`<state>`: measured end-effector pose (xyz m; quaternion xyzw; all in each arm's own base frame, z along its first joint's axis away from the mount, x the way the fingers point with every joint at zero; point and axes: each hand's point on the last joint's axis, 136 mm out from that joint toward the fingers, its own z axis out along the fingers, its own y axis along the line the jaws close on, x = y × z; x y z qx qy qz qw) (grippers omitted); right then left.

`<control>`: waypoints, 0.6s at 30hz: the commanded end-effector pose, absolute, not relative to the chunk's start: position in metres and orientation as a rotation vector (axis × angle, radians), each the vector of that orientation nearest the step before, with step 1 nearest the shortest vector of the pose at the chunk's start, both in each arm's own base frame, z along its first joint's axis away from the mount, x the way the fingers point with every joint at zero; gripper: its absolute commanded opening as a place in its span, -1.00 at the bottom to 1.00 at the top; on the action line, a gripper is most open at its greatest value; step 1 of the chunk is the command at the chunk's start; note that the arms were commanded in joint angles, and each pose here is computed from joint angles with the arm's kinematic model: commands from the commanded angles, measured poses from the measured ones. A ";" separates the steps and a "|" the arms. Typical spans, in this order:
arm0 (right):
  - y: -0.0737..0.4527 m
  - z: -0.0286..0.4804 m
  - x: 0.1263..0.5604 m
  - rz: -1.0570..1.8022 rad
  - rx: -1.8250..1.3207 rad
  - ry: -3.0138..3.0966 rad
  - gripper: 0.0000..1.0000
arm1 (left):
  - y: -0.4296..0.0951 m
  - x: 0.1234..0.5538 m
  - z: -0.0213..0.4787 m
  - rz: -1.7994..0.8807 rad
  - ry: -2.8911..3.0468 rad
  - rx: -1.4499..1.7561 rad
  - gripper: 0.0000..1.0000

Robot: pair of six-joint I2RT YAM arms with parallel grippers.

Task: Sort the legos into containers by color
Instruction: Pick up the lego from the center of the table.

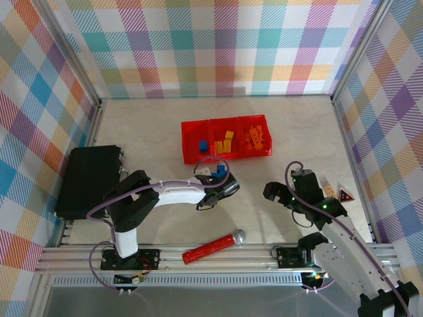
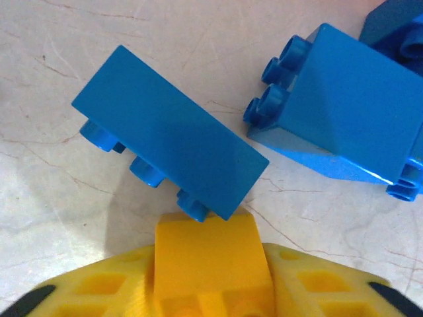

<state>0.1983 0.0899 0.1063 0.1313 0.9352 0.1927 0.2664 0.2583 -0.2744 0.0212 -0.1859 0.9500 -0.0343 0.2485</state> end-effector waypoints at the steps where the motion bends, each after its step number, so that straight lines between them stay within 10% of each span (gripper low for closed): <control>1: 0.085 0.102 0.195 0.494 0.364 2.530 0.98 | -0.282 0.276 0.011 -0.128 2.565 -0.525 -0.29; 18: 0.089 0.099 0.201 0.519 0.388 2.516 0.98 | -0.332 0.301 0.159 -0.219 2.488 -0.026 -0.36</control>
